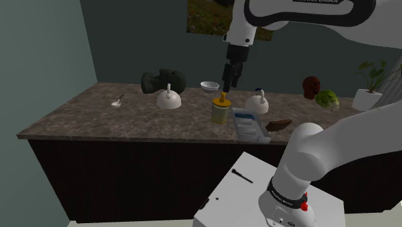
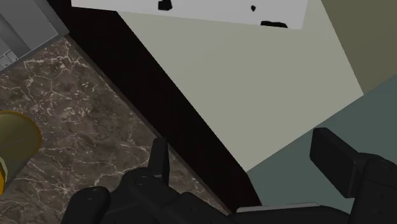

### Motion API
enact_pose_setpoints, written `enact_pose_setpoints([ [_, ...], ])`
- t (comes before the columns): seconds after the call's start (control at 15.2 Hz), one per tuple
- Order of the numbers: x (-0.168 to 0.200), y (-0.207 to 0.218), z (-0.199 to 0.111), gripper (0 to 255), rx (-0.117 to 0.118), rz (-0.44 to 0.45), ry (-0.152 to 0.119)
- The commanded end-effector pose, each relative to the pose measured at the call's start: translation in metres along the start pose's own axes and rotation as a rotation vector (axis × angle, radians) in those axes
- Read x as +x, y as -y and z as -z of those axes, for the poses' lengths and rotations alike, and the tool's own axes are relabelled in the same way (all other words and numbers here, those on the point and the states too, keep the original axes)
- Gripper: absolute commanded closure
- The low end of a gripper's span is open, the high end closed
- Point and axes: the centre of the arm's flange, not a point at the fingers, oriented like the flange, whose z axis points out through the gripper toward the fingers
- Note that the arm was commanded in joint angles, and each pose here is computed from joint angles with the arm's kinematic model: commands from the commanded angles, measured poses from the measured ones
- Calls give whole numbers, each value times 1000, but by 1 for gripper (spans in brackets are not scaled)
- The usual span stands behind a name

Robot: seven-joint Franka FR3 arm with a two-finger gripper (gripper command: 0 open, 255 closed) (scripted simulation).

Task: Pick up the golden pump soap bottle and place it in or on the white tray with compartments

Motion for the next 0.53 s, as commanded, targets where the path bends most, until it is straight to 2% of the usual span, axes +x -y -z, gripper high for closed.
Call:
enact_pose_setpoints([
  [0.0, 0, 0, 0, 0, 0, 0, 0],
  [0.46, 22, -82, -32, 0, -6, 13, -26],
])
